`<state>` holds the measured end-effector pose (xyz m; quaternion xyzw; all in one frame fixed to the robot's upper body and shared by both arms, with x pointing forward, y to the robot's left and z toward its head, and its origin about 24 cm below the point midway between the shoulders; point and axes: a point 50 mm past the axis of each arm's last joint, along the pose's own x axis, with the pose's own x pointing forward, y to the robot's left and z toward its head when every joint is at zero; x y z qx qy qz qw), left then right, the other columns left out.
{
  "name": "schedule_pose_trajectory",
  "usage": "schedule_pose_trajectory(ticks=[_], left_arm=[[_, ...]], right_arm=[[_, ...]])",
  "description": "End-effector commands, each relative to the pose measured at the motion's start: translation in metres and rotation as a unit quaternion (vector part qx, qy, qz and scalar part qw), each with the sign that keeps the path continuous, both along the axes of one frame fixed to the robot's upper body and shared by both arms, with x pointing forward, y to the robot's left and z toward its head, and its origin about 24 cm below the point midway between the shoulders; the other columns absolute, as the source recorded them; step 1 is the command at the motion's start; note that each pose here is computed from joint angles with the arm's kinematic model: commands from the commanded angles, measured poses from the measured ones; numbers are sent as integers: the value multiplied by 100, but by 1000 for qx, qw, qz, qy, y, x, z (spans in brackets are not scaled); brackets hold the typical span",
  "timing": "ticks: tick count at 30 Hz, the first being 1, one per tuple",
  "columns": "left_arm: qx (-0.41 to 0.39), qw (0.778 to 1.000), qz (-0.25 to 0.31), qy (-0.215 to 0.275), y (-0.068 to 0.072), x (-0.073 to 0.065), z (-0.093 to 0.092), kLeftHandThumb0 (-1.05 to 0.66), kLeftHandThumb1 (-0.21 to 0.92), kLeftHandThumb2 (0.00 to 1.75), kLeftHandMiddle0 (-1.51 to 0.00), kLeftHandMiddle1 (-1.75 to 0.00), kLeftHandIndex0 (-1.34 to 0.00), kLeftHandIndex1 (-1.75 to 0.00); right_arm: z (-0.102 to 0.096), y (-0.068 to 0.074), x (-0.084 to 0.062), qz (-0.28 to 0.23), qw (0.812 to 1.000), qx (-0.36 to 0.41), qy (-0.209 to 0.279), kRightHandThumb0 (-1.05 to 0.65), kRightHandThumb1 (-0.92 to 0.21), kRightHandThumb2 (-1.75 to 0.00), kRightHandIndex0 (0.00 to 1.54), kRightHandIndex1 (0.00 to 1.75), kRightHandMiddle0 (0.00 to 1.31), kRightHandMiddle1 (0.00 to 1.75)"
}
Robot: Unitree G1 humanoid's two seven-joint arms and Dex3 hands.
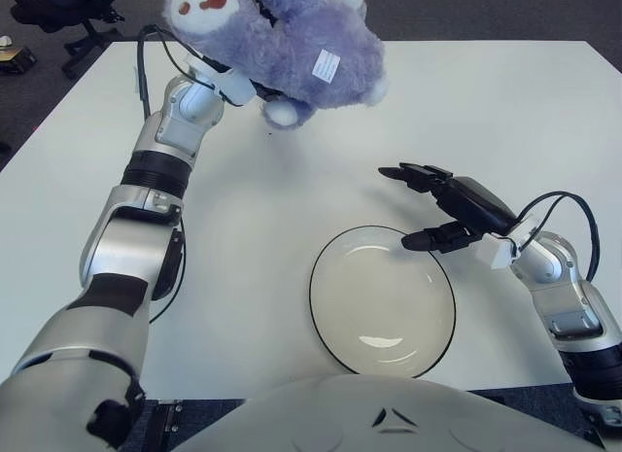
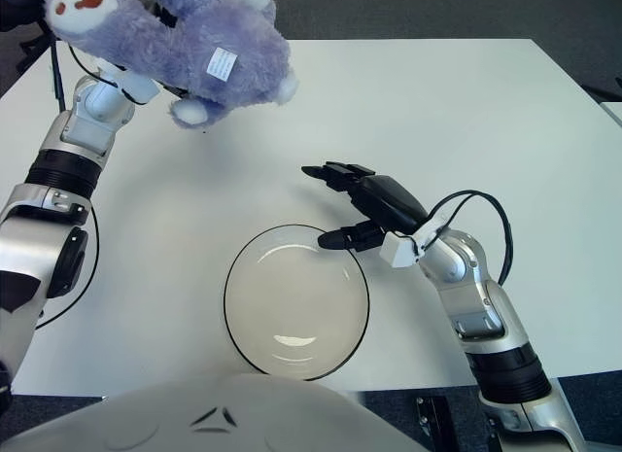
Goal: Put the doll into the plate.
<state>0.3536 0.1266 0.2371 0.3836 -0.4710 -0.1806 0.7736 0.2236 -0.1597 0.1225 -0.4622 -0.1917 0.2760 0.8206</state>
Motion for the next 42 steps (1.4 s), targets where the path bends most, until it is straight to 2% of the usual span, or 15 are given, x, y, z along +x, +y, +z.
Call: schedule_pose_trajectory(ticks=[1, 14, 27, 31, 42], left_arm=[[-14, 1000, -1, -4, 2, -1, 4, 0, 21, 142, -70, -168, -47, -175], [-16, 1000, -5, -4, 0, -1, 3, 0, 21, 143, -71, -167, -48, -175], [-17, 1000, -12, -2, -2, -1, 3, 0, 20, 142, -72, -166, -48, -175], [-17, 1000, -17, -1, -4, -1, 3, 0, 21, 142, -72, -166, -48, -175], [-16, 1000, -17, 0, -5, -1, 2, 0, 21, 142, -72, -166, -47, -175]], right_arm=[[0, 3, -3, 4, 1000, 0, -11, -90, -92, -45, 17, 0, 14, 10], [-2, 13, -7, 11, 1000, 3, -15, -86, -92, -46, 17, 0, 14, 9], [-6, 23, -10, 20, 999, 33, 2, -82, -92, -48, 17, 0, 16, 9], [-13, 31, -16, 24, 998, 43, 23, -77, -92, -48, 18, 0, 17, 8], [-16, 32, -16, 19, 998, 51, 39, -69, -92, -60, 19, 0, 19, 8]])
